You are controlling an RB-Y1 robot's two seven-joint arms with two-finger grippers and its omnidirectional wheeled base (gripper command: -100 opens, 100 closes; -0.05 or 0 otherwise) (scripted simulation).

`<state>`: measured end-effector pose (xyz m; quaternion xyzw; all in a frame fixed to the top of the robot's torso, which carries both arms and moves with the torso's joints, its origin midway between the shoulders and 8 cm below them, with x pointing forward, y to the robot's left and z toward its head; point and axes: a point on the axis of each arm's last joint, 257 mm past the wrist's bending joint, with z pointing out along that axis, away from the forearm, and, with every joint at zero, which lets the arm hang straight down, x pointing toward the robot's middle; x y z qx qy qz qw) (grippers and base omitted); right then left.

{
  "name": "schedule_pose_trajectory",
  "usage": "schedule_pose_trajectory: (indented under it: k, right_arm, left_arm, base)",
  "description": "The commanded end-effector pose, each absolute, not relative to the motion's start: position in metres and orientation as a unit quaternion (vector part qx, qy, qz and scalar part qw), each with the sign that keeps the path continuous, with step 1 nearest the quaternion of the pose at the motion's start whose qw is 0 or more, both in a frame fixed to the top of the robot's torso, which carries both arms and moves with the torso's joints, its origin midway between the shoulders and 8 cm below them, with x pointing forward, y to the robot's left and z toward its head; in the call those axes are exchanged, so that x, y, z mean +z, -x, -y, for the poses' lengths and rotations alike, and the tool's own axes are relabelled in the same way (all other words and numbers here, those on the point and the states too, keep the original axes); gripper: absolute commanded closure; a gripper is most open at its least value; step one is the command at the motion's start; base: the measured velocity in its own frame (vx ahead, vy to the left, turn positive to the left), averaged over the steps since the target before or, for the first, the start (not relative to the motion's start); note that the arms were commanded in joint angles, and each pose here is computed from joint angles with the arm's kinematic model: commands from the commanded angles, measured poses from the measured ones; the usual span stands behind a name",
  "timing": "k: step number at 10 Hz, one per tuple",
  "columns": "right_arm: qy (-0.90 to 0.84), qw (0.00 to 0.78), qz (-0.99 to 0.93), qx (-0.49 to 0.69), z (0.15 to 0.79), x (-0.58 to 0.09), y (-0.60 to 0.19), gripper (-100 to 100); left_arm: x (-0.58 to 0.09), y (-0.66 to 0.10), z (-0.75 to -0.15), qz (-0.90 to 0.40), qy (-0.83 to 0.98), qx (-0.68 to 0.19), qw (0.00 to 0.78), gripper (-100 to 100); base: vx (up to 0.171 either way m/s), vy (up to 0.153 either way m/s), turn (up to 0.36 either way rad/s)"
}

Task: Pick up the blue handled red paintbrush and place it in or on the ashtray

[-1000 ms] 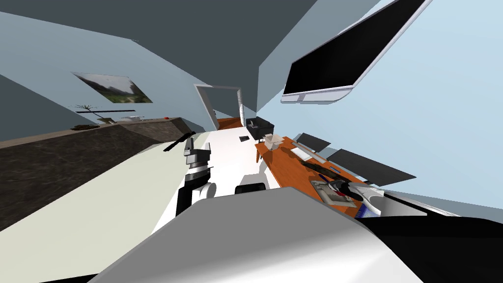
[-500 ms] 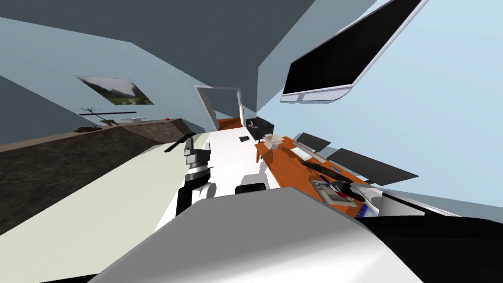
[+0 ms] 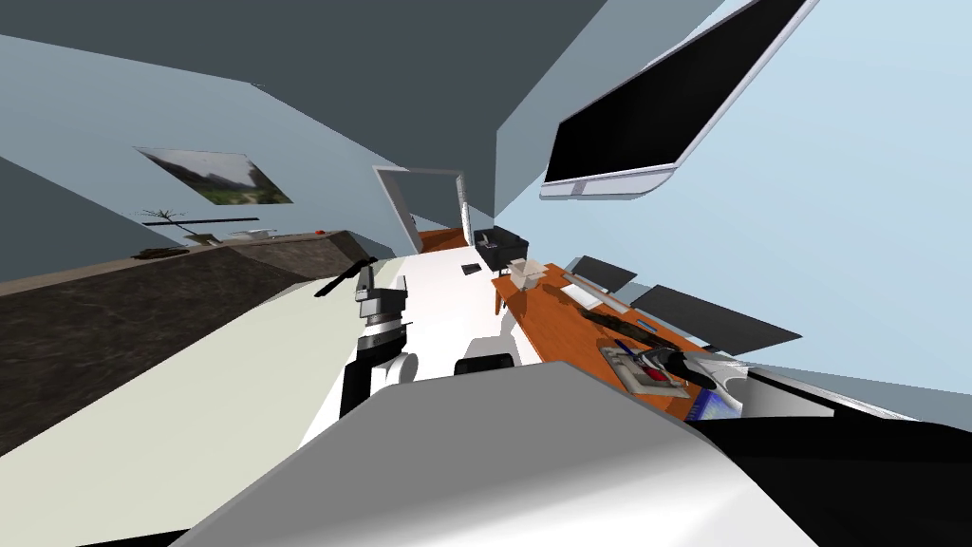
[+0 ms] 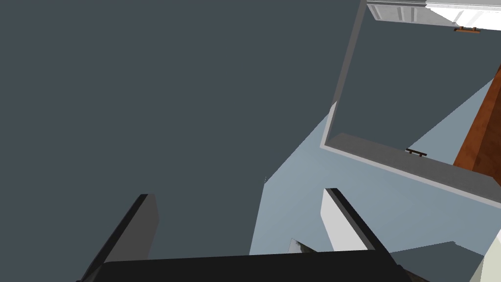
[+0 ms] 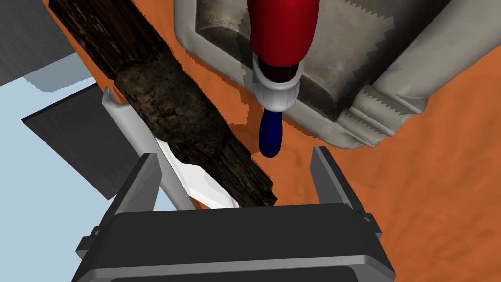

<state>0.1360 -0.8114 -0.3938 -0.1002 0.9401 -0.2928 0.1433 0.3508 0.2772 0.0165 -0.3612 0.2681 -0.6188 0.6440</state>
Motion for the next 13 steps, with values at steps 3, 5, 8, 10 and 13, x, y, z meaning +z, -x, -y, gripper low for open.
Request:
schedule_pose_trajectory:
  k: [3,5,8,10,13]
  right_arm:
    - [0.102,0.146,-0.940,-0.290,0.816,-0.382,-0.138,-100]
    - [0.109,0.148,-0.941,-0.286,0.824,-0.365,-0.141,-100]
    - [0.108,0.148,-0.941,-0.286,0.824,-0.366,-0.141,0]
    - [0.108,0.148,-0.941,-0.286,0.824,-0.366,-0.141,0]
    - [0.108,0.148,-0.941,-0.286,0.824,-0.366,-0.141,0]
  left_arm:
    - [0.017,-0.351,-0.277,-0.268,0.361,-0.619,0.644,0]
    - [0.017,-0.351,-0.277,-0.268,0.361,-0.619,0.644,0]
    - [0.017,-0.351,-0.277,-0.268,0.361,-0.619,0.644,0]
    - [0.017,-0.351,-0.277,-0.268,0.361,-0.619,0.644,0]
    - [0.017,-0.351,-0.277,-0.268,0.361,-0.619,0.644,0]
  base:
    - [0.027,0.026,-0.022]
    - [0.024,0.025,-0.063]
    - [0.010,0.010,-0.001]
    - [0.000,0.000,0.000]
    - [0.000,0.000,0.000]
